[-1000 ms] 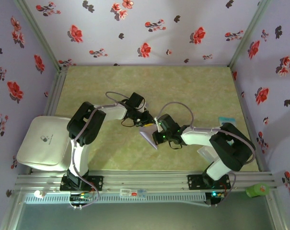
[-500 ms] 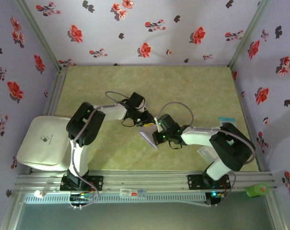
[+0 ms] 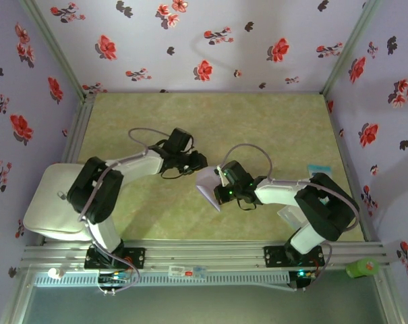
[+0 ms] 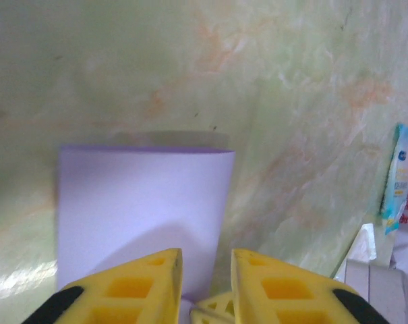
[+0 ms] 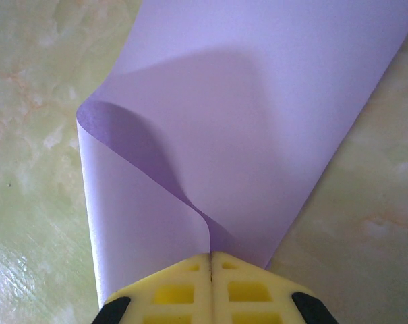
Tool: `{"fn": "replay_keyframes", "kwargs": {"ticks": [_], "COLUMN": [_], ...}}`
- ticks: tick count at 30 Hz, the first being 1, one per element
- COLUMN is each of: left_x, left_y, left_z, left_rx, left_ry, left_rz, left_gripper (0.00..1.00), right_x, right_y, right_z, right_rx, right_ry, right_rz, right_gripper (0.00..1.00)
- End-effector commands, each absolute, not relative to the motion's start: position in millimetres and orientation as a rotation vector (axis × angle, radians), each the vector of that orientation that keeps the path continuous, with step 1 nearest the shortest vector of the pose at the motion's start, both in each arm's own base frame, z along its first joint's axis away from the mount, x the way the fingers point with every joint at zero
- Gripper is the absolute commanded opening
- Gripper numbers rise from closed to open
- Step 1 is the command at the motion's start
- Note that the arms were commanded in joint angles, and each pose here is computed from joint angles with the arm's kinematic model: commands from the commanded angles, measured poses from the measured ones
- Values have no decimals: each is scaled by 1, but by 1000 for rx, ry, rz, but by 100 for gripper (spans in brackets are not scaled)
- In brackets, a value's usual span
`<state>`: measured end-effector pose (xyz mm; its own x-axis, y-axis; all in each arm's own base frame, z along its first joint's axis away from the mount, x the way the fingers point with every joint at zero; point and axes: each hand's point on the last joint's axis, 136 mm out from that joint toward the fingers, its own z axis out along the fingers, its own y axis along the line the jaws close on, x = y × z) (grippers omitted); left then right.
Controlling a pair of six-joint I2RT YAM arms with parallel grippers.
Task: Fold a paper plane with a square sheet of paper (pick it up from the middle)
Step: Third fold the triangle at the center of the table.
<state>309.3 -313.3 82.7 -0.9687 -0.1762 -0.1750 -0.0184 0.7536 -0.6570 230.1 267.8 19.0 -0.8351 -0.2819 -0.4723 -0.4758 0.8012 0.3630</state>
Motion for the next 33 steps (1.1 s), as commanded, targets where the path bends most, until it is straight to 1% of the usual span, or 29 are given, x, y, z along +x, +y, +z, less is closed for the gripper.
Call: {"fn": "replay_keyframes", "kwargs": {"ticks": [1,6,8,11,14,21,25,33], "left_x": [306,279,266,250,243,235,232,228], "left_y": [-302,-308,-316,-328,-335,-354,-350,-342], "left_z": [99,112,110,104,92,70,54,38], "left_rx": [-238,-274,-283,-332,-373,-346,-371,-368], "left_ry": [2658,2614,2629,2605,2608,2678,2729,2788], "left_rz": [-1050,-1222,-1294,-1396,-1433,-1386,-1324,-1226], "left_gripper": [18,11,5,3,0,0,0,0], "right_x": [229,231,231,230,229,228,229,229], "right_y": [266,267,267,266,265,263,263,264], "right_z": [15,16,15,15,14,15,15,14], "right_rx": [-586,-585,-586,-583,-585,-580,-580,-576], "right_ry": [2596,2596,2598,2601,2603,2605,2604,2603], "right_rz": [668,666,666,663,660,652,654,657], "right_gripper": [0,0,0,0,0,0,0,0]}}
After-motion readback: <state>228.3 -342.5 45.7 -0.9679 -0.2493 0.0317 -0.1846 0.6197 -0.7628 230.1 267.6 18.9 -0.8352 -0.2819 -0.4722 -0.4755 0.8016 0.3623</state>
